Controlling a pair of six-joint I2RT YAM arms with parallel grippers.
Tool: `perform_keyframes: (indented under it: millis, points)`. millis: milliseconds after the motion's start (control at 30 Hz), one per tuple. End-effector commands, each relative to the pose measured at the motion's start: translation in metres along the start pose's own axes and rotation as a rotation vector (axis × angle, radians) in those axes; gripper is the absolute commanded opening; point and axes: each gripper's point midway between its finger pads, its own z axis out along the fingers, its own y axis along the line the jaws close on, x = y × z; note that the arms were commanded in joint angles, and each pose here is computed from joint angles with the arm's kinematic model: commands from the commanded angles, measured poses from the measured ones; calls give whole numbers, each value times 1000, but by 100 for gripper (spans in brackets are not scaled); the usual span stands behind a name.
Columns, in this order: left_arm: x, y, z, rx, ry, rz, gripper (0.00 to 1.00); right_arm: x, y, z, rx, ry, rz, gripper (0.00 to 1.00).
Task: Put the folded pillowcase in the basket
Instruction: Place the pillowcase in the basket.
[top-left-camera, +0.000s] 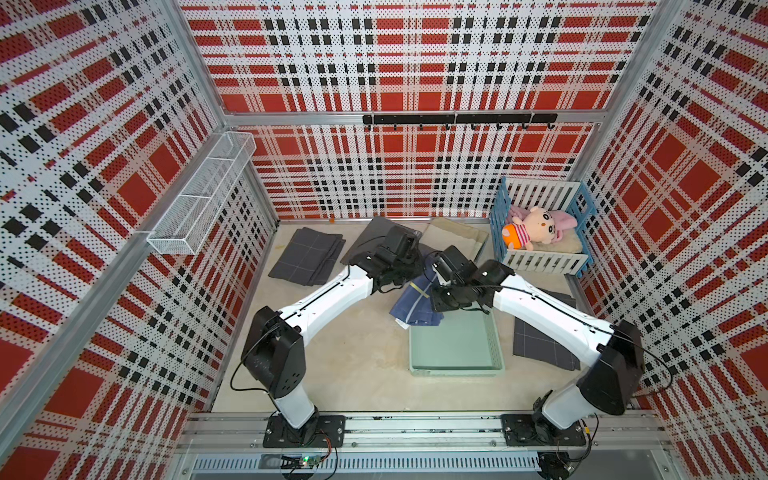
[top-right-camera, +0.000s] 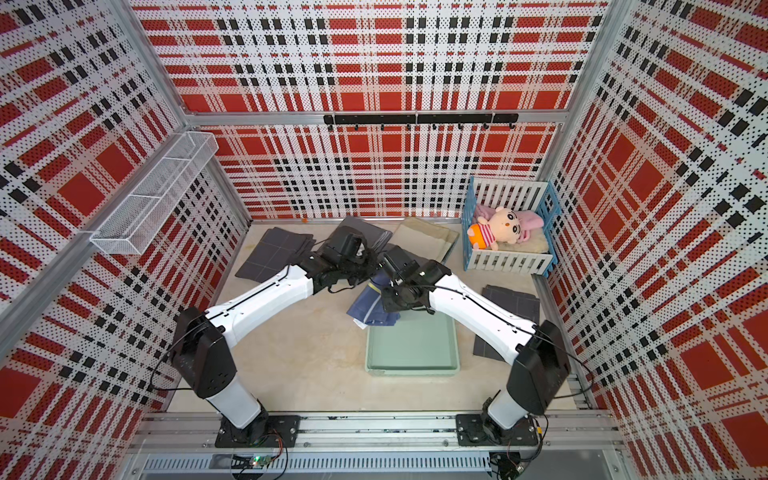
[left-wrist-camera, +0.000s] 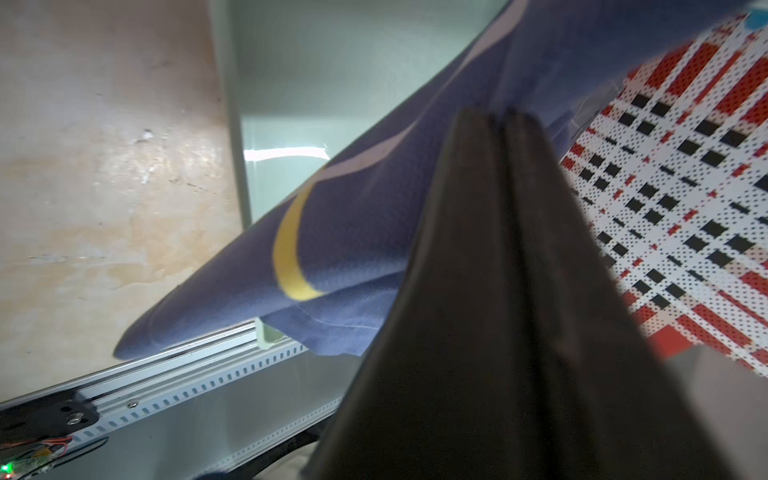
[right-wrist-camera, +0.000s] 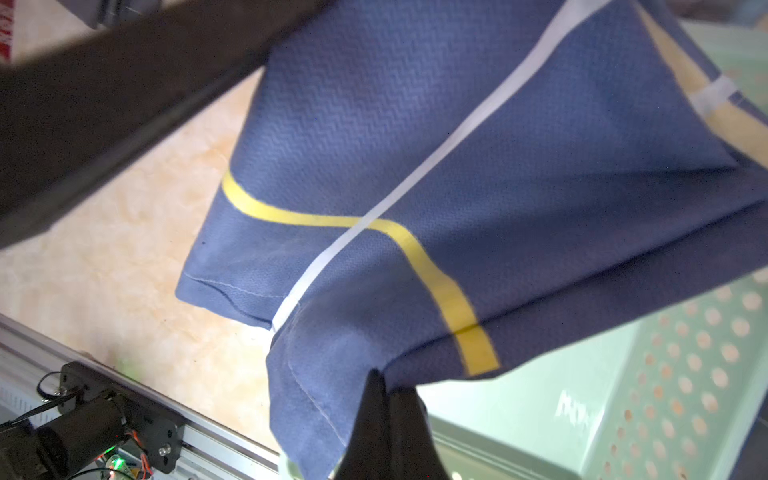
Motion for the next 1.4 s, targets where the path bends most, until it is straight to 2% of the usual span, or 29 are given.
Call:
perform_keyframes:
  millis: [0,267,533,800,833,867,933,1000,1100,1267,1367]
  points:
    - [28,-9,24,21,75,-6,0,22,-32,3,58,31,112,0]
    - [65,3,51,-15,159,16,0,42,-80,24,124,81,230,0]
    - [88,45,58,-89,230,28,0,52,-105,51,148,133,272,0]
    - [72,62,57,-123,195,20,0,55,-105,62,149,161,293,0]
    - [67,61,56,-122,184,23,6,55,-106,61,158,163,294,0]
    - [63,61,55,-122,177,26,11,55,-106,59,159,162,294,9]
    - [51,59,52,-121,157,32,23,53,-105,53,157,152,305,19]
    - [39,56,50,-116,140,41,29,53,-105,48,162,146,314,35]
    - [25,55,46,-122,126,54,40,57,-108,43,171,149,329,47]
    - [0,62,35,-143,85,68,40,45,-113,23,216,88,324,48]
    - [-27,81,30,-170,43,43,40,28,-108,17,201,39,310,50]
